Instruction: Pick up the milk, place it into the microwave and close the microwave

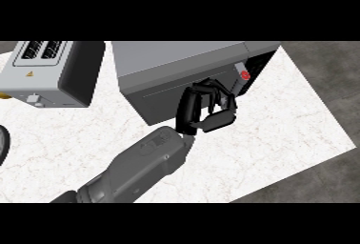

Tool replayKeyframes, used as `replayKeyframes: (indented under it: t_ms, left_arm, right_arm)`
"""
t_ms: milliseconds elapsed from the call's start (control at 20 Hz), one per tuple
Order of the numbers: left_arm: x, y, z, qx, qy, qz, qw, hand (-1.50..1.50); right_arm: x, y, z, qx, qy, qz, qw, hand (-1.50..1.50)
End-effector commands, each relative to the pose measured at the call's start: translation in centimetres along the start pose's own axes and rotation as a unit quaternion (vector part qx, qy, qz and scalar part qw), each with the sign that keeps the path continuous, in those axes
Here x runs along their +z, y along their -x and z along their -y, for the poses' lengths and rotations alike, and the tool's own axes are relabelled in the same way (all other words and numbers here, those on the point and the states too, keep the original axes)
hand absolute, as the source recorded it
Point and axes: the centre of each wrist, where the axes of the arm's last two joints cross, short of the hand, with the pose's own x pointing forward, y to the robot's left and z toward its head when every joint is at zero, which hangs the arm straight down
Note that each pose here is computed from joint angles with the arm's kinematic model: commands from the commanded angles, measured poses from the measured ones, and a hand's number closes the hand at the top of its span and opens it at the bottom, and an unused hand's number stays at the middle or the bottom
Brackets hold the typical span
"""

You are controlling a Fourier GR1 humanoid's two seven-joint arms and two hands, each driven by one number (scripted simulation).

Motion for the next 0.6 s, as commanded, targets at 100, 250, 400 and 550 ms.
replayKeyframes:
  t_ms: [100, 250, 400, 550]
  left_arm:
    - [-2.45, -0.37, -0.8, -0.011, -0.023, -0.01, 0.9996, 1.5]
    - [-2.46, -0.22, -0.84, -0.017, -0.02, -0.004, 0.9997, 1.5]
    - [-2.37, -0.15, -0.81, -0.011, -0.018, -0.007, 0.9998, 1.5]
    - [-2.63, -0.29, -0.77, -0.012, -0.019, -0.002, 0.9997, 1.5]
  right_arm:
    - [-0.81, -0.59, -0.37, -0.015, -0.039, 0.007, 0.999, -1.5]
    - [-0.58, -0.4, -0.14, -0.028, -0.039, -0.003, 0.999, -1.5]
    - [-0.87, -0.78, -0.12, -0.028, -0.054, -0.006, 0.998, -1.5]
    - [-0.74, -0.7, 0.05, -0.035, -0.05, -0.007, 0.998, -1.5]
